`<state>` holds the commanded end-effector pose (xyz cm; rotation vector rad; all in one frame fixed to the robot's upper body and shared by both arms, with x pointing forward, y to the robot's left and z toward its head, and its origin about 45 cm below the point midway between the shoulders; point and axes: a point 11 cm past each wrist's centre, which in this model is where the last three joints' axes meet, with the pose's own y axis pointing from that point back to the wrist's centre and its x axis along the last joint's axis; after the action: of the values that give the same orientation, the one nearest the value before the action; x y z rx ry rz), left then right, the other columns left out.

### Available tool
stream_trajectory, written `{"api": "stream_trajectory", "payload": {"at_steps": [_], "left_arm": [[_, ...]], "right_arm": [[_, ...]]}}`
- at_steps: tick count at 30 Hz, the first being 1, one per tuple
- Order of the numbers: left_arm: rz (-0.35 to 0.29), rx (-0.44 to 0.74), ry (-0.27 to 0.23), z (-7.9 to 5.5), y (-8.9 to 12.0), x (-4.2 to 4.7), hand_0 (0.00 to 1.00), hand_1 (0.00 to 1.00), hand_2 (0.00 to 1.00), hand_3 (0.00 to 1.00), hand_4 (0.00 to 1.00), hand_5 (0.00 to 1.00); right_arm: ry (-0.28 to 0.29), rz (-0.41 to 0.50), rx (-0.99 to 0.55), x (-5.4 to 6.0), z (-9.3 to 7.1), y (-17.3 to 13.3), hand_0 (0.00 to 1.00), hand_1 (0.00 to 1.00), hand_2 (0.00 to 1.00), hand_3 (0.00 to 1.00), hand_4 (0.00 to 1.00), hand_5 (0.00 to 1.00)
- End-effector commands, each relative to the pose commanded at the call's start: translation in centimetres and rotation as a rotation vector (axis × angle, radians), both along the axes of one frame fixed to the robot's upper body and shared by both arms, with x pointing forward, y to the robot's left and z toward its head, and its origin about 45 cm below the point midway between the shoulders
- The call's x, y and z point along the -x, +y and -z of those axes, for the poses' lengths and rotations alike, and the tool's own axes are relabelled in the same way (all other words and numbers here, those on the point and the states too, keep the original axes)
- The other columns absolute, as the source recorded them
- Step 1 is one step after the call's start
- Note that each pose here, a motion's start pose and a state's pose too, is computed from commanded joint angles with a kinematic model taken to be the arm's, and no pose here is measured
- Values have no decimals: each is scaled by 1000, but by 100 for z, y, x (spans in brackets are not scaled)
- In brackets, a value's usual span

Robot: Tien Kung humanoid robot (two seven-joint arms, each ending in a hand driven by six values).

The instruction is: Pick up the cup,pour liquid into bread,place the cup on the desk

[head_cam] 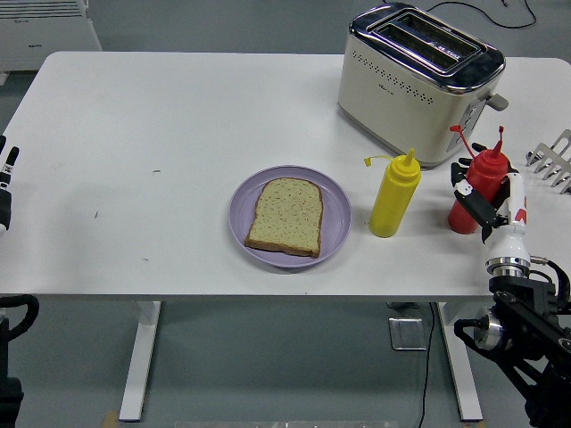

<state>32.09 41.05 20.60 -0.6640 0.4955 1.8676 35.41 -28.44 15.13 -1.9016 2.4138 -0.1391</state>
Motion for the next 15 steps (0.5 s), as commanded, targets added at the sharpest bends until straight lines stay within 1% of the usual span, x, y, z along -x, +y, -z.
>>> {"api": "stream_trajectory", "payload": {"at_steps": [2, 3, 8, 9, 14, 15], "left_arm": [[0, 0, 0, -1, 0, -1, 824, 831, 843, 741, 666, 998], [0, 0, 0, -1, 0, 0, 824, 831, 843, 740, 666, 998], [0, 0, 0, 0, -1, 0, 824, 831, 843, 740, 666, 998], [0, -1, 0, -1, -2, 0, 825, 832, 844, 741, 667, 998], [3, -2, -1, -3, -10, -5, 825, 832, 844, 741, 667, 998], [3, -2, 0, -2, -10, -5, 827, 832, 846, 741, 667, 998]], "right_arm": [[-3, -2, 1, 4, -7, -3, 723, 644, 666, 886, 743, 94], [-6, -4, 3, 11, -11, -8, 818, 733, 795, 956, 756, 105], [1, -1, 6, 36, 6, -42, 818, 733, 795, 956, 756, 105], [5, -2, 8, 44, 12, -56, 892, 817, 898, 998, 760, 106], [13, -14, 13, 83, 18, -94, 892, 817, 898, 998, 760, 106], [14, -18, 14, 94, 17, -102, 935, 872, 976, 998, 780, 120]]}}
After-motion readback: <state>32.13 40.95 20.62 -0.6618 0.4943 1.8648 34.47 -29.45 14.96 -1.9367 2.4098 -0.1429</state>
